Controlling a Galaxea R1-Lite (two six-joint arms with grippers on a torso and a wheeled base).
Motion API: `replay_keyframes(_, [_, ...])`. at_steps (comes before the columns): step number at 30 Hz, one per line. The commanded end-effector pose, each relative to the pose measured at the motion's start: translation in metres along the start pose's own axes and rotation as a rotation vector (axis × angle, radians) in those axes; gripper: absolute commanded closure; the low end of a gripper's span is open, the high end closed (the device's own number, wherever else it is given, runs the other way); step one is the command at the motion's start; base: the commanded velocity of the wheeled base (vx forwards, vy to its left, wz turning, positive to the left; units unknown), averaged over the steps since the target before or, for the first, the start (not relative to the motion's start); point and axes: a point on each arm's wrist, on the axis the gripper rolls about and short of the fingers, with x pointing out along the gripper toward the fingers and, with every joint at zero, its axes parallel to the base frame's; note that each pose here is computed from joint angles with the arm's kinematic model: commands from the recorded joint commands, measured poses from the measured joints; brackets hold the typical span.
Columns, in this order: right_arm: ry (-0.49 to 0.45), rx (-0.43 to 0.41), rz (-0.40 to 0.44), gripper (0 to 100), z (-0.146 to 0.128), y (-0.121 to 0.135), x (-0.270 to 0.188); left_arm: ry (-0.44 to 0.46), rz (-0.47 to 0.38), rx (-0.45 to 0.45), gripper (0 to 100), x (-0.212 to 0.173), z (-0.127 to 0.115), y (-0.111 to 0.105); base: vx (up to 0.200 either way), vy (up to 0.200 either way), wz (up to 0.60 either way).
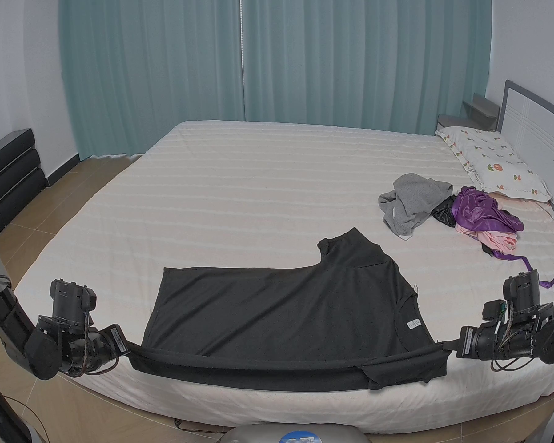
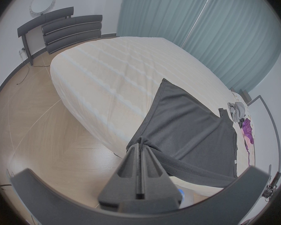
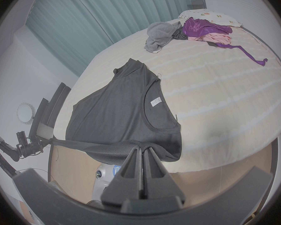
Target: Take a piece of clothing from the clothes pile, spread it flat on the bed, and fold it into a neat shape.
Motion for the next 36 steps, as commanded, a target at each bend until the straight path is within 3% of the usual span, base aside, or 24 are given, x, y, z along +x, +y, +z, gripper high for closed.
replay_keyframes(1, [0.007, 0.001, -0.002, 100, 0.008, 0.000, 0.011, 0.036, 0.024, -0.010, 100, 0.020, 0.000, -0.002, 0.000, 0.000, 0.00])
replay_keyframes(15, [0.043, 0.054, -0.020, 100, 0.029, -0.002, 0.057, 0.019, 0.012, -0.061, 100, 0.045, 0.013, -0.014, 0.000, 0.000, 0.00])
replay_keyframes(34, [0.095, 0.114, -0.052, 100, 0.034, -0.016, 0.104, 0.043, 0.017, -0.090, 100, 0.082, 0.015, -0.025, 0.000, 0.000, 0.00])
replay_keyframes(35, [0.096, 0.114, -0.053, 100, 0.034, -0.016, 0.104, 0.043, 0.017, -0.090, 0, 0.083, 0.015, -0.025, 0.000, 0.000, 0.00])
replay_keyframes(36, [0.096, 0.114, -0.053, 0, 0.034, -0.016, 0.104, 0.043, 0.017, -0.090, 0, 0.083, 0.015, -0.025, 0.000, 0.000, 0.00])
